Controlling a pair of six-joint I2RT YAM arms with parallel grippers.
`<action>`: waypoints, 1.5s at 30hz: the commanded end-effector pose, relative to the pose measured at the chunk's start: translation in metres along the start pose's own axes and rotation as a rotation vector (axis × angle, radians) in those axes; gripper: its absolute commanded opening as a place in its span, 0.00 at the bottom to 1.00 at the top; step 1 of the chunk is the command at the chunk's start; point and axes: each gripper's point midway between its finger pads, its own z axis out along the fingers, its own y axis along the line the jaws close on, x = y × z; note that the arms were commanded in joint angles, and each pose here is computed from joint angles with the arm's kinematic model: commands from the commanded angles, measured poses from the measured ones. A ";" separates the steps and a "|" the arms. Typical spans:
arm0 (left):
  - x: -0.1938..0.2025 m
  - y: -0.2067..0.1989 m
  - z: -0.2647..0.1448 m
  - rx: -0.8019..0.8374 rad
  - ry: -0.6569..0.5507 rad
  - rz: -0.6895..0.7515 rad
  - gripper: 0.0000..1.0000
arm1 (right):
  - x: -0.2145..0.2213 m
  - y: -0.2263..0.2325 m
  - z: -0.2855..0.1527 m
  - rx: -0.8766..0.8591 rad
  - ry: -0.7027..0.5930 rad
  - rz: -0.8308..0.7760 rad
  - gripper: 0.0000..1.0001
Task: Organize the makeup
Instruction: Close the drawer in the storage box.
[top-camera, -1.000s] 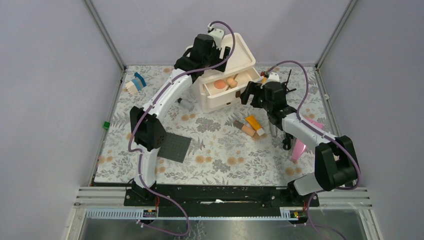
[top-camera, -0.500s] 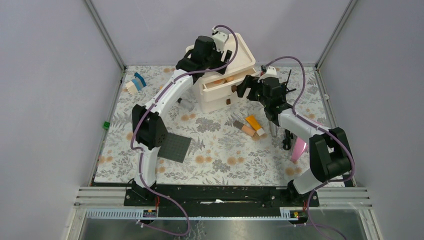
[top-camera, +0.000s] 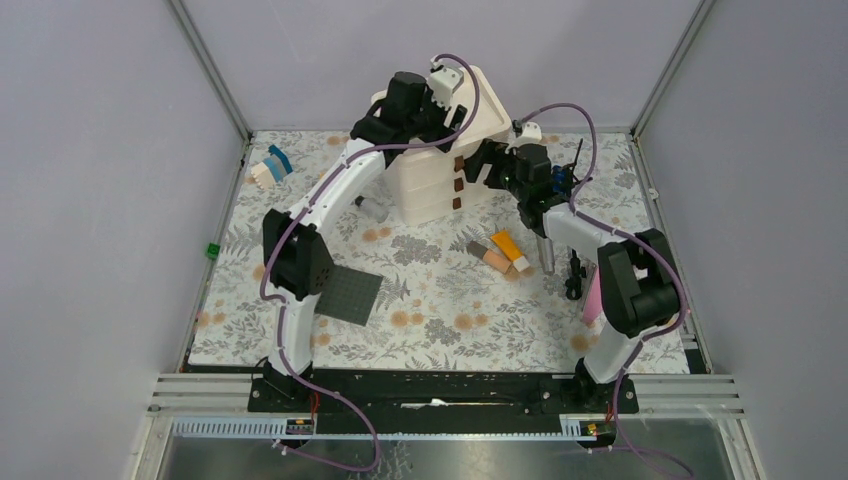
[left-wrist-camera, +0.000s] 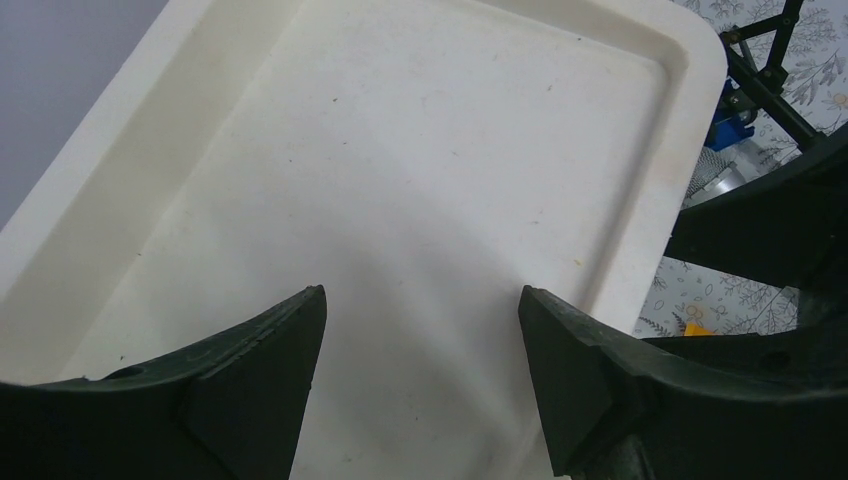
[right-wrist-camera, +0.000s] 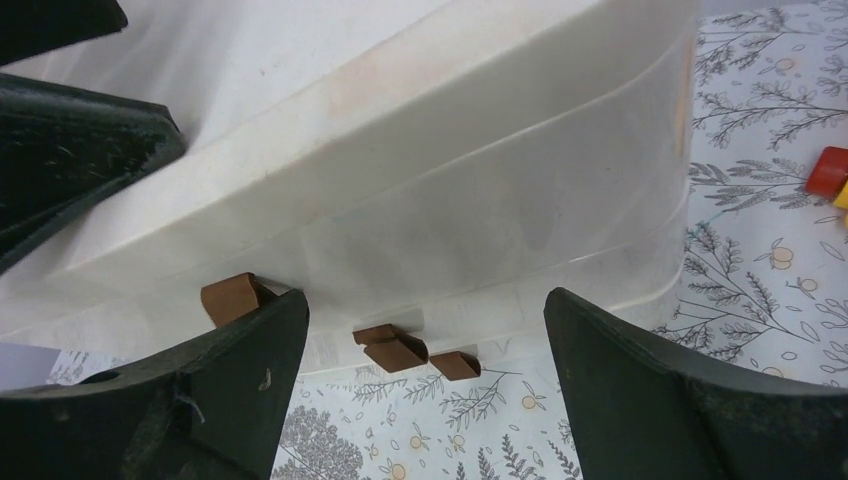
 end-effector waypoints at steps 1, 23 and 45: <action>0.060 -0.024 -0.011 0.104 0.210 0.009 0.78 | -0.041 0.025 0.011 -0.092 -0.131 0.004 0.95; 0.069 -0.071 -0.046 0.409 0.265 0.062 0.69 | -0.052 -0.026 -0.088 0.179 -0.234 -0.166 0.99; 0.072 -0.092 -0.074 0.502 0.284 0.002 0.62 | 0.065 -0.036 -0.123 0.083 0.307 -0.285 0.97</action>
